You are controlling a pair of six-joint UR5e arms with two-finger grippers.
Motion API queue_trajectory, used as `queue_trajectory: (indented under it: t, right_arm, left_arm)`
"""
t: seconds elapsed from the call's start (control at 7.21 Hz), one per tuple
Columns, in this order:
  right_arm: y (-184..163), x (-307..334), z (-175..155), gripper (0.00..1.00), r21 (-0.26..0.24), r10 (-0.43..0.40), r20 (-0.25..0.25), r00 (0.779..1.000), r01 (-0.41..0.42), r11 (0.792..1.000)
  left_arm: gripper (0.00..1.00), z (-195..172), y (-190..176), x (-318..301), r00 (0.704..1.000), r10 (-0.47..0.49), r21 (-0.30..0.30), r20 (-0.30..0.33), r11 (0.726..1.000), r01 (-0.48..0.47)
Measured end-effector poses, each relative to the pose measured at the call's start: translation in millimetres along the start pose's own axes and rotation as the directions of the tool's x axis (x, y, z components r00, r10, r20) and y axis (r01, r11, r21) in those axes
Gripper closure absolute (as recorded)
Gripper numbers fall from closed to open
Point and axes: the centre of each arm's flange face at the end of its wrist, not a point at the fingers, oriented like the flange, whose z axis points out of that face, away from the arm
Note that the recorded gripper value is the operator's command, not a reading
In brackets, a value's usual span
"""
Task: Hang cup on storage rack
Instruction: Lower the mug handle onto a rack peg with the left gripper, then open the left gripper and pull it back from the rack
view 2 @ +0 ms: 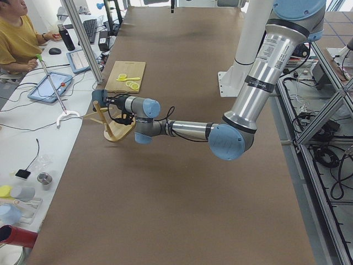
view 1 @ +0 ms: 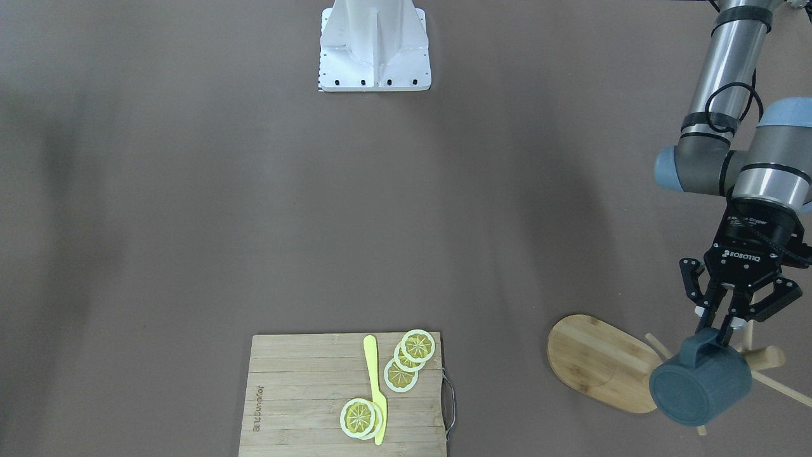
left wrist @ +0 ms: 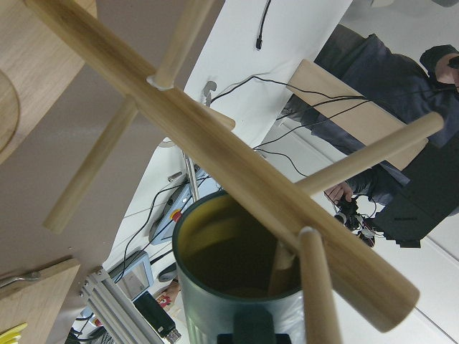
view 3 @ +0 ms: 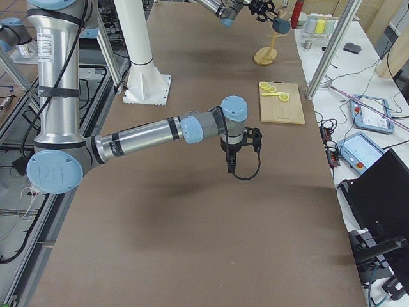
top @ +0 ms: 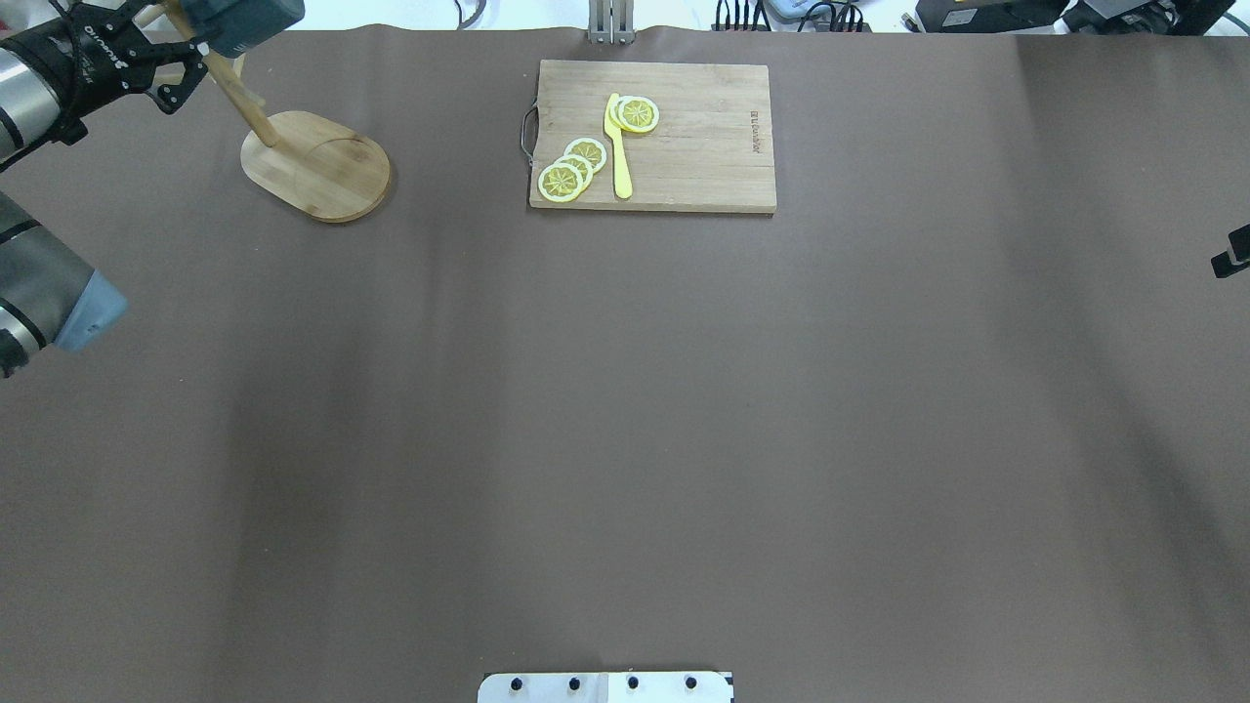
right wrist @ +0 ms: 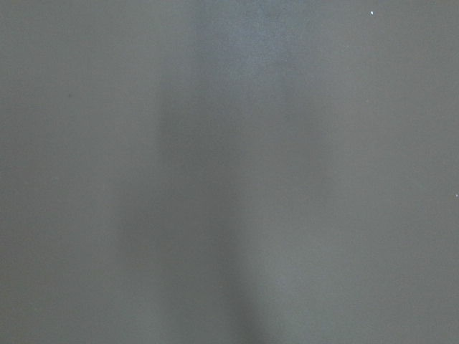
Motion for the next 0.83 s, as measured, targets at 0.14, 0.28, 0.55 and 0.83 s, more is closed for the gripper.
queue_trajectory:
  t: [0.14, 0.28, 0.55, 0.83]
  right_arm:
    - [0.1, 0.4, 0.3, 0.00, -0.001, 0.001, -0.001, 1.000, -0.001, 1.000]
    - [-0.1, 0.2, 0.3, 0.00, 0.000, 0.000, 0.000, 1.000, 0.000, 1.000]
    - [-1.0, -0.6, -0.4, 0.00, 0.001, -0.004, 0.001, 1.000, 0.004, 1.000]
    - [-2.0, 3.3, -4.3, 0.00, 0.011, -0.001, -0.002, 1.000, 0.001, 1.000]
  left_arm:
    - [0.02, 0.2, 1.8, 0.3, 1.000, 0.001, -0.003, 0.000, 1.000, -0.001]
    - [0.02, -1.0, 6.9, 1.9, 1.000, 0.003, -0.015, -0.002, 1.000, -0.003]
    - [0.02, -23.9, 20.8, 4.2, 1.000, 0.011, -0.057, -0.009, 0.998, -0.011]
    - [0.02, -63.3, 22.6, 3.6, 0.991, 0.135, -0.077, -0.022, 0.988, -0.136]
